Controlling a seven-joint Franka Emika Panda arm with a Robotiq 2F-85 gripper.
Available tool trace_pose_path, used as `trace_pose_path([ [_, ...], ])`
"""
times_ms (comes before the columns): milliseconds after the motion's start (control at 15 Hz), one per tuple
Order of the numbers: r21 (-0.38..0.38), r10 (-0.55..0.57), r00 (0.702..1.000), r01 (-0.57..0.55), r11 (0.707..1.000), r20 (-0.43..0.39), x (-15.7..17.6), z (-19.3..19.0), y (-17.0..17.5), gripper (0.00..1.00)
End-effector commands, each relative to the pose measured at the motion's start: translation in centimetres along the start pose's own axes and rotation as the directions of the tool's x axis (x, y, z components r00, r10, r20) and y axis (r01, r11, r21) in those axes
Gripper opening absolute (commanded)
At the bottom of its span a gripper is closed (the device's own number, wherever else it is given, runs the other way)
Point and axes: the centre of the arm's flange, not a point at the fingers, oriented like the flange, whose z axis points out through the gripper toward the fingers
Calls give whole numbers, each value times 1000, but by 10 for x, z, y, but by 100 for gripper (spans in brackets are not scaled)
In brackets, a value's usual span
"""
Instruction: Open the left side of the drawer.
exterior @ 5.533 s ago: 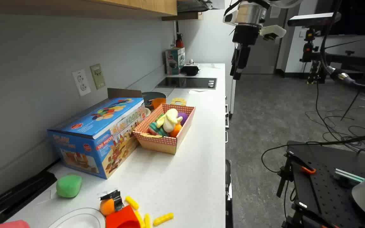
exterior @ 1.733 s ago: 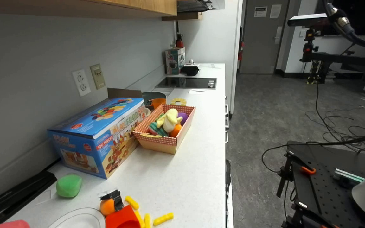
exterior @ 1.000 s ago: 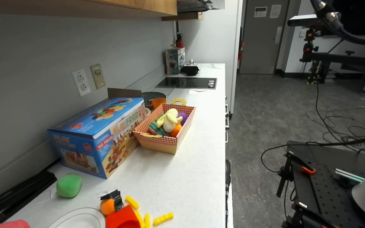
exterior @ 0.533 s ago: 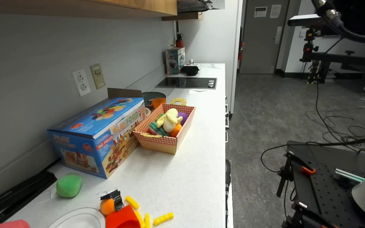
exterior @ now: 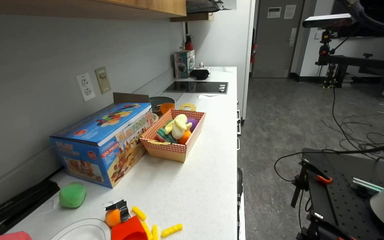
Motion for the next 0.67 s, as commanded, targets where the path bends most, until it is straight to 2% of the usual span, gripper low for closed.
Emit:
trace_pose_path([
  [0,92,-9,999,13,996,-46,10,6,4,100],
  [467,261,33,996,-11,965,-80,1,11,-10,100],
  [600,307,13,998,8,952,-65,-7,2,-21,100],
])
